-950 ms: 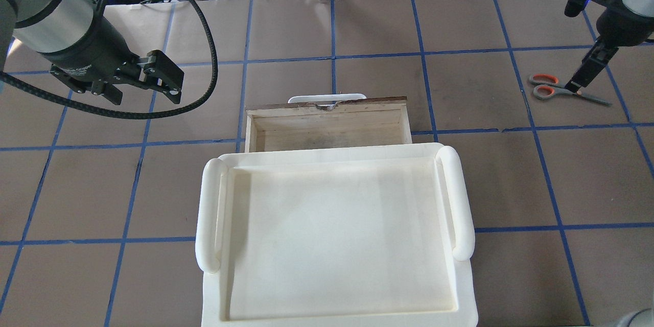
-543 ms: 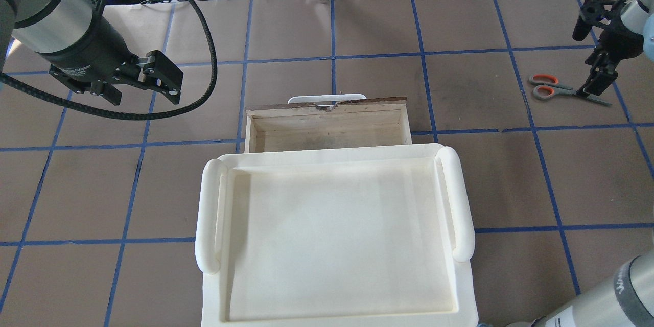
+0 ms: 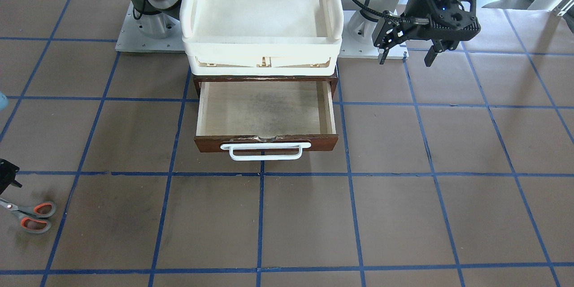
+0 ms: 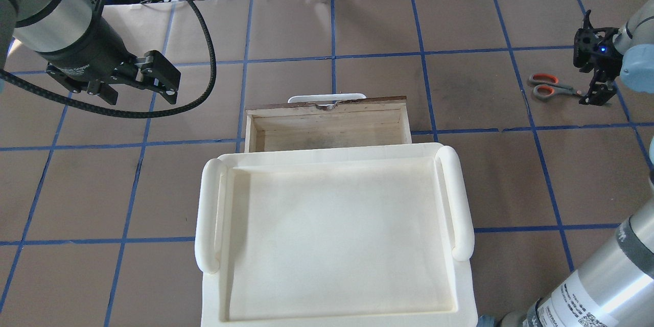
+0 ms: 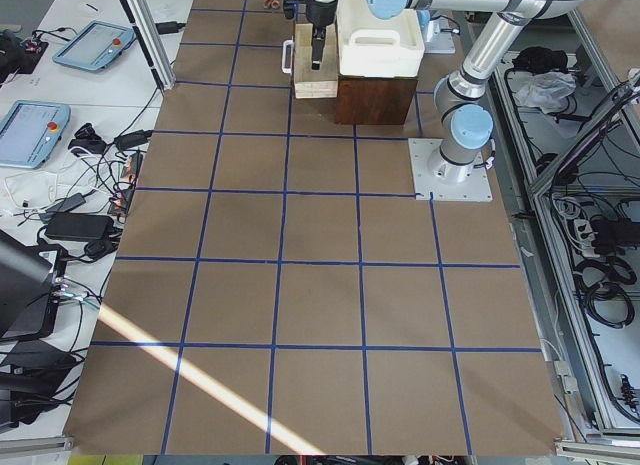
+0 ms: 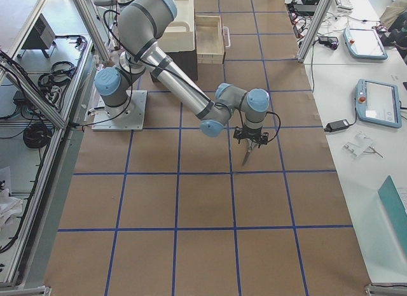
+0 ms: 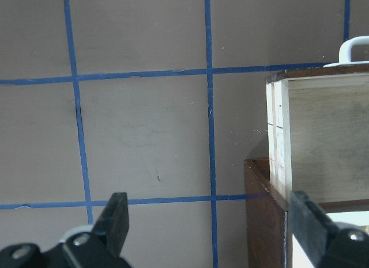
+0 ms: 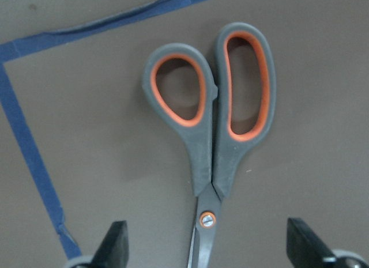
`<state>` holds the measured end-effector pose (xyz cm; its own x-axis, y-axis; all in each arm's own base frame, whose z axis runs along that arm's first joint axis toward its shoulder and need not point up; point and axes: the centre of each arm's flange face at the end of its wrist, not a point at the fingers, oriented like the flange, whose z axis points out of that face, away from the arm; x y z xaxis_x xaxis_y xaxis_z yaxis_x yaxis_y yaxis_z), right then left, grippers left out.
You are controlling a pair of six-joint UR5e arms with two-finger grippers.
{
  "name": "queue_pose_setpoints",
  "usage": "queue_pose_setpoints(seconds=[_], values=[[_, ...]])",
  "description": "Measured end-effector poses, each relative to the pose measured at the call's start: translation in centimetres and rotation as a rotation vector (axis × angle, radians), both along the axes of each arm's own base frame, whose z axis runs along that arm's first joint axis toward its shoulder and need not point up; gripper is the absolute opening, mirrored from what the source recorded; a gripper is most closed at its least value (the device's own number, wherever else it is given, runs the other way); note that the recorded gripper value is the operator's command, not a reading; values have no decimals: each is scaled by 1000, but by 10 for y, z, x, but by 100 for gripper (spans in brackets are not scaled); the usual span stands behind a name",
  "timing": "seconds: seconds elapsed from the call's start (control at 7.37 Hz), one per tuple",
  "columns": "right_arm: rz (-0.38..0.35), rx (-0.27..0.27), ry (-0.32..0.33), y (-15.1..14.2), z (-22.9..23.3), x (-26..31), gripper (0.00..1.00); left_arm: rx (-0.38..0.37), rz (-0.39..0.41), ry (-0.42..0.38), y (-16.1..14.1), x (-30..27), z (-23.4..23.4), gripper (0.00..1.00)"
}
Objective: Put scissors in drawer and close it
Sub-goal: 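Move the right gripper outward over the grey-and-orange scissors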
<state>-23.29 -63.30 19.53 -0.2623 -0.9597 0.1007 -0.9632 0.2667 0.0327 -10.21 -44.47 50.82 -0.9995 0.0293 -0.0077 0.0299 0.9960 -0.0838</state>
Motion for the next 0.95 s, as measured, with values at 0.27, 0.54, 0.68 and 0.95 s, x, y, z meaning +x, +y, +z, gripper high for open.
queue_pose_setpoints(seconds=[0.27, 0.54, 0.68, 0.95], values=[[6, -13, -26, -1, -11, 2, 83, 0, 0, 0, 1, -1, 1, 100], [-1, -28, -56, -2, -13, 5, 72, -3, -2, 1, 2, -1, 2, 100], [-1, -28, -61, -2, -13, 6, 60, -3, -1, 2, 2, -1, 2, 100], [-2, -26, -62, -2, -14, 6, 44, -3, 0, 2, 2, -1, 2, 100]])
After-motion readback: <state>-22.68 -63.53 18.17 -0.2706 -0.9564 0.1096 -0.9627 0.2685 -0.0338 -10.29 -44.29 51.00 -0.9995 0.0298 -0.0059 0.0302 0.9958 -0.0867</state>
